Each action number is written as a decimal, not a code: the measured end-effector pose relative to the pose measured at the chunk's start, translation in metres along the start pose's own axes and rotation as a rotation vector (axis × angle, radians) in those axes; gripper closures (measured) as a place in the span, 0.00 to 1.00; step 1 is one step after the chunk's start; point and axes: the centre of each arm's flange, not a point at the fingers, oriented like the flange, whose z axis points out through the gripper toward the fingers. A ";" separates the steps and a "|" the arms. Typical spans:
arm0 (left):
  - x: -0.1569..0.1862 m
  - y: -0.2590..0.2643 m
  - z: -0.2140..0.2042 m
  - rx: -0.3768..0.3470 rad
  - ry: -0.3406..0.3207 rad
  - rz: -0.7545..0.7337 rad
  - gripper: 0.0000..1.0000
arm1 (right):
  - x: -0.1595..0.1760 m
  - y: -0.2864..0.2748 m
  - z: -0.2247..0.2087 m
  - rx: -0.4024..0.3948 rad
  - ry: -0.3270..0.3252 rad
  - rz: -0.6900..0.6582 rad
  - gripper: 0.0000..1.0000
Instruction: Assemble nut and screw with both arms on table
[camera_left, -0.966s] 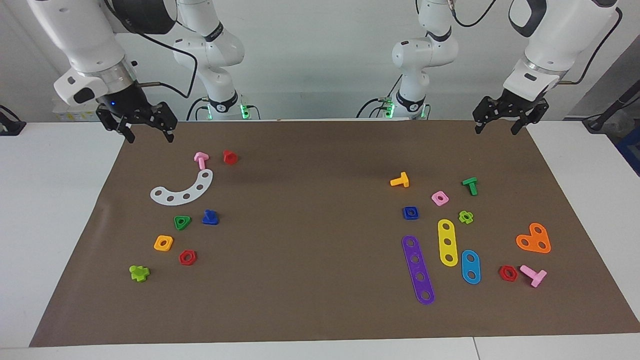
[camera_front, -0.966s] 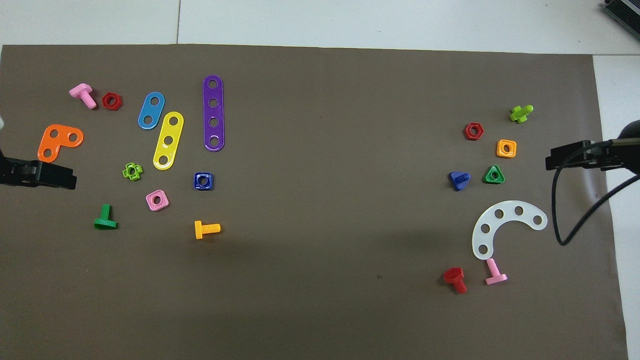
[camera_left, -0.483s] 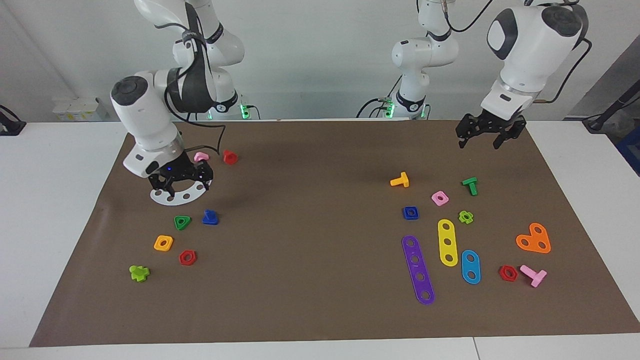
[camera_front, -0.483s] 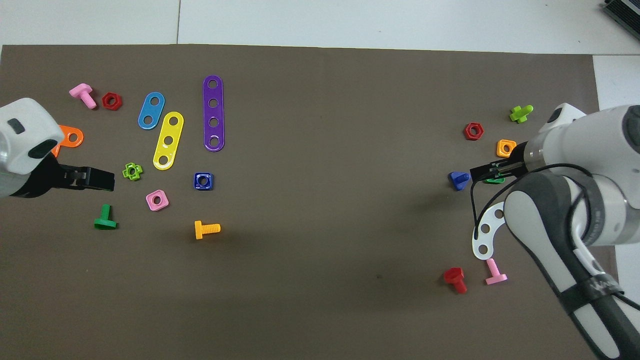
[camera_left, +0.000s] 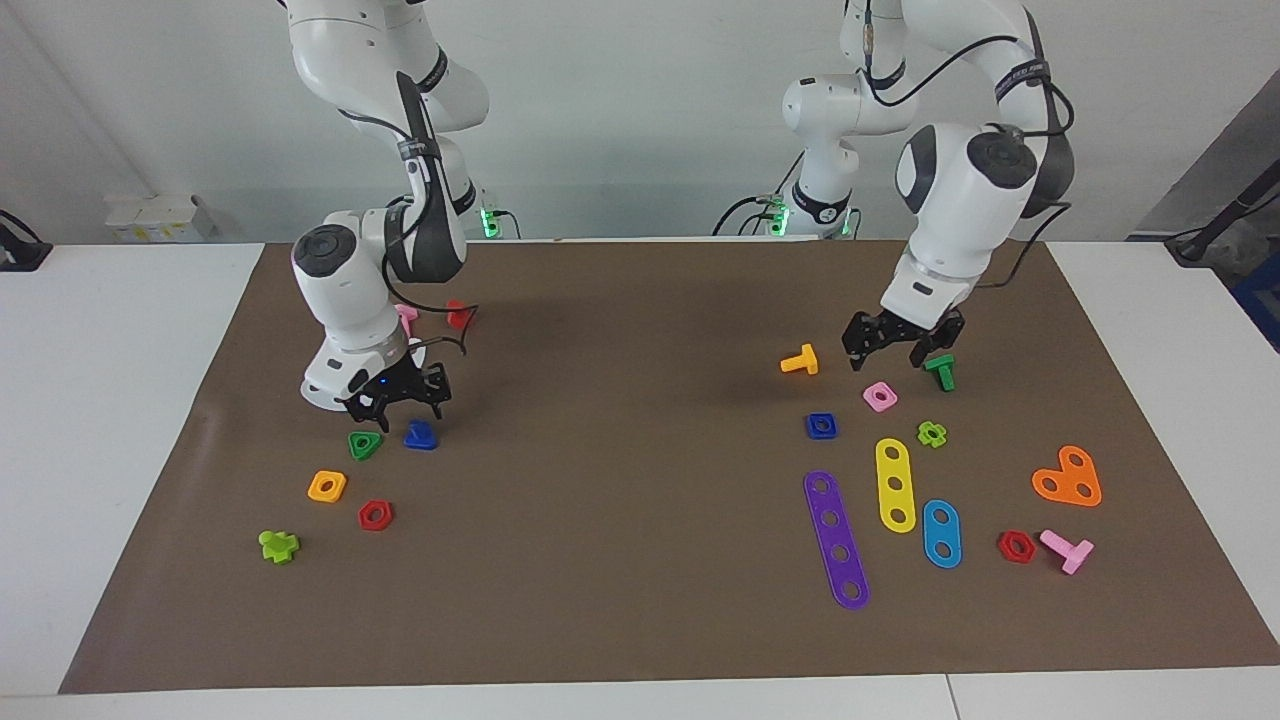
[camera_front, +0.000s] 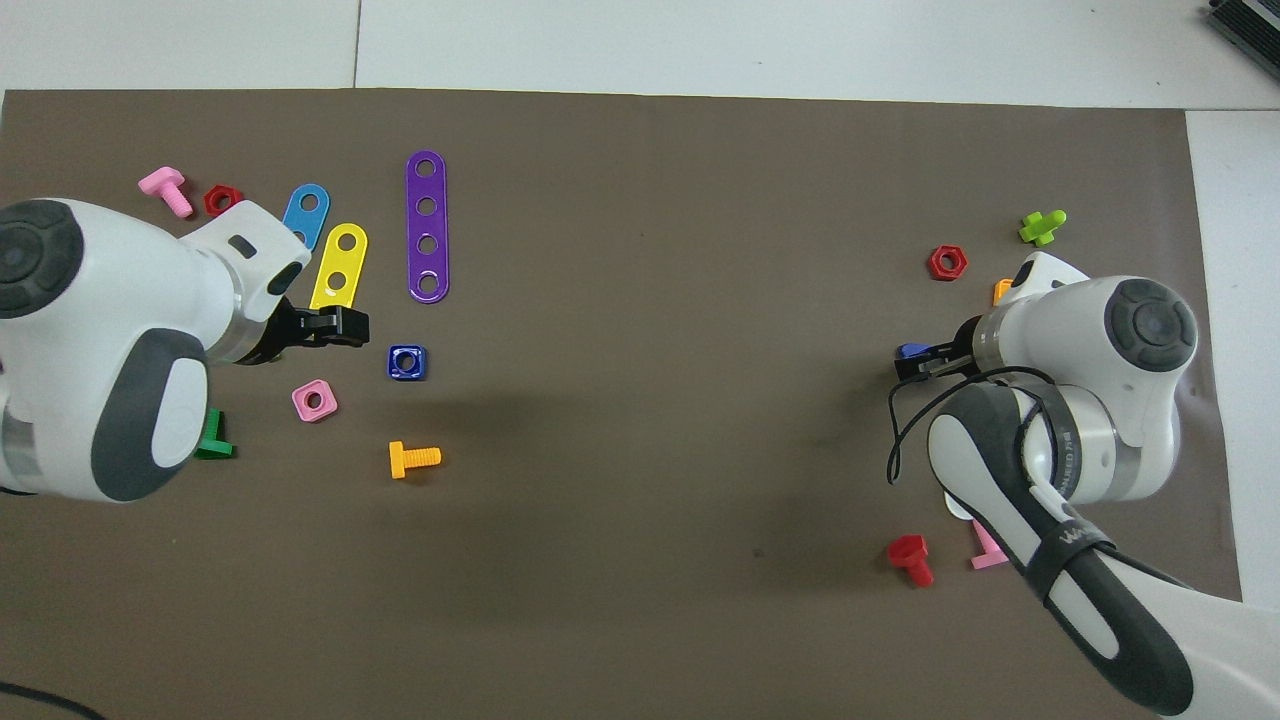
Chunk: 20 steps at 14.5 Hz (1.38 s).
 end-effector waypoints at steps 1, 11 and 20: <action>0.002 0.001 0.014 -0.002 -0.002 -0.005 0.05 | 0.000 0.000 0.003 -0.002 0.003 -0.001 0.24; -0.003 0.032 0.120 -0.028 0.004 -0.015 0.16 | -0.002 0.000 0.016 -0.010 0.028 -0.004 0.47; -0.015 0.029 0.137 -0.018 -0.027 0.043 0.49 | -0.002 0.001 0.016 -0.011 0.029 -0.003 0.81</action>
